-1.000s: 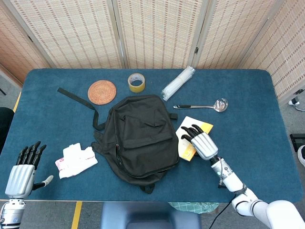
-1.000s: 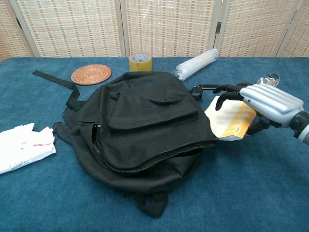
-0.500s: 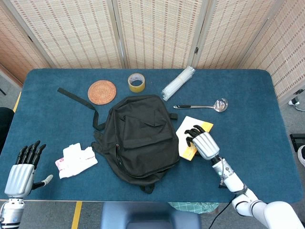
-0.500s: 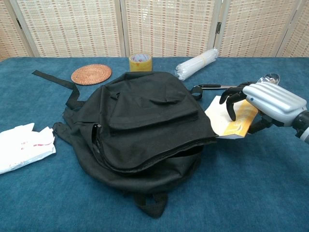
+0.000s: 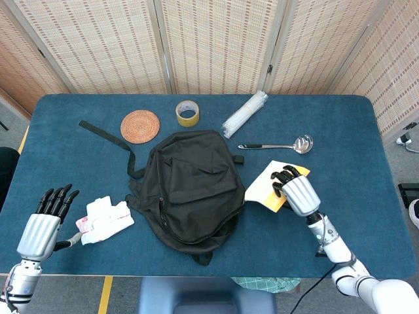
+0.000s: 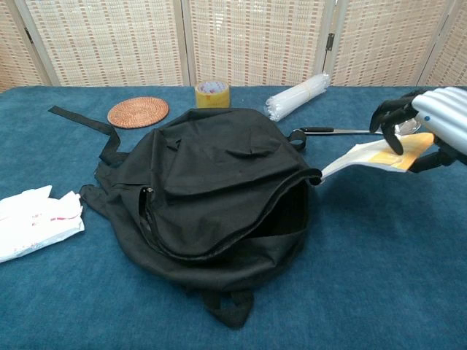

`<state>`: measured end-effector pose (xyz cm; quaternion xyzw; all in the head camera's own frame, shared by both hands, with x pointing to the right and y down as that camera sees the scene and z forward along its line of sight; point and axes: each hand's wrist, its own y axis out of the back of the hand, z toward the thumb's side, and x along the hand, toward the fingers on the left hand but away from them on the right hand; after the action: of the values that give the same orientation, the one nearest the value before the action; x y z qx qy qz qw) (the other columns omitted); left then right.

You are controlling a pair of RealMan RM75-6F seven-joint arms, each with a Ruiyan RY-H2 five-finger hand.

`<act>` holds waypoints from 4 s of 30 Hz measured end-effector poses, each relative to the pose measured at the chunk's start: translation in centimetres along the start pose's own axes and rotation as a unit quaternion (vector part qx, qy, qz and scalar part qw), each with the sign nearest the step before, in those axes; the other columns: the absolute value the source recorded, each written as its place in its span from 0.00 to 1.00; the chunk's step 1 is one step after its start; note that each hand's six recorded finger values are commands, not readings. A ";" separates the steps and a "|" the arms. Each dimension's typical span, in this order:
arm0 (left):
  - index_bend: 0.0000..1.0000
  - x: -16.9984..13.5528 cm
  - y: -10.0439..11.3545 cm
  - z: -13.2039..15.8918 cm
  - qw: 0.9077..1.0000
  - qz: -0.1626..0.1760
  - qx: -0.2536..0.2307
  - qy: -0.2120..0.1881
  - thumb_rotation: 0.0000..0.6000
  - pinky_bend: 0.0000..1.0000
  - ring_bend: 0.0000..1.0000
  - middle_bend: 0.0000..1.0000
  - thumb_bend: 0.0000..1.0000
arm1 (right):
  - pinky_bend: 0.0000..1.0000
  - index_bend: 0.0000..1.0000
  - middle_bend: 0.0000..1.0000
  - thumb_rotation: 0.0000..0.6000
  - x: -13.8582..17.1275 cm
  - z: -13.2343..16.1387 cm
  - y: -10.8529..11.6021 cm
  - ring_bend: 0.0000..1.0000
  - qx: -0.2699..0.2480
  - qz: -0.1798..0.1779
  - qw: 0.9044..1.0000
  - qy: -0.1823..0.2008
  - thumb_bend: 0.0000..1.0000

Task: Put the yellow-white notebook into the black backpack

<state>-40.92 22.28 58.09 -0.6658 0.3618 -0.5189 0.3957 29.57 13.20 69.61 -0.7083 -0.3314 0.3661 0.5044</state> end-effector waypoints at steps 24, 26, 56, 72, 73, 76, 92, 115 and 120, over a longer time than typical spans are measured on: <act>0.16 8.9 -2.6 13.5 0.960 -0.132 -0.011 -0.248 1.00 0.00 0.09 0.07 0.20 | 0.28 0.78 0.45 1.00 3.1 -1.1 17.2 0.43 0.104 -0.188 0.977 0.005 0.55; 0.17 9.5 -3.4 15.4 0.952 -0.146 -0.019 -0.267 1.00 0.00 0.09 0.08 0.20 | 0.28 0.78 0.45 1.00 3.4 -1.1 17.6 0.43 0.110 -0.185 0.976 0.002 0.55; 0.30 14.3 -11.3 25.8 0.929 -0.251 -0.086 -0.257 1.00 0.00 0.11 0.10 0.21 | 0.28 0.79 0.45 1.00 4.0 -2.2 15.8 0.43 0.105 -0.153 0.982 -0.017 0.55; 0.54 15.4 -11.0 24.5 0.934 -0.250 -0.150 -0.208 1.00 0.00 0.20 0.21 0.41 | 0.28 0.79 0.45 1.00 4.2 -2.1 15.4 0.43 0.096 -0.152 0.984 -0.017 0.55; 0.56 15.5 -11.2 24.5 0.932 -0.252 -0.162 -0.201 1.00 0.00 0.21 0.23 0.42 | 0.28 0.79 0.45 1.00 4.2 -2.1 15.4 0.43 0.095 -0.153 0.984 -0.016 0.55; 0.63 15.8 -11.9 24.5 0.928 -0.257 -0.199 -0.180 1.00 0.03 0.26 0.29 0.46 | 0.28 0.79 0.45 1.00 4.3 -1.9 15.5 0.43 0.093 -0.155 0.984 -0.013 0.55; 0.67 19.0 -7.6 22.3 0.941 -0.172 -0.254 -0.142 1.00 0.06 0.32 0.36 0.49 | 0.29 0.80 0.46 1.00 5.0 2.5 14.9 0.43 0.005 -0.147 0.987 0.067 0.55; 0.64 25.1 0.9 22.3 0.980 -0.001 -0.047 -0.195 1.00 0.02 0.30 0.36 0.49 | 0.33 0.82 0.47 1.00 2.6 14.8 11.5 0.45 -0.108 -0.065 0.951 0.284 0.55; 0.64 25.3 1.0 22.5 0.980 -0.003 -0.040 -0.192 1.00 0.01 0.30 0.36 0.49 | 0.34 0.82 0.47 1.00 0.8 16.9 9.2 0.45 -0.089 -0.031 0.945 0.313 0.56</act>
<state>-13.92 2.68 64.13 -0.7696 0.2974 -0.3673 0.4293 16.46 19.32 56.93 -0.8187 -0.2099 0.0788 0.5287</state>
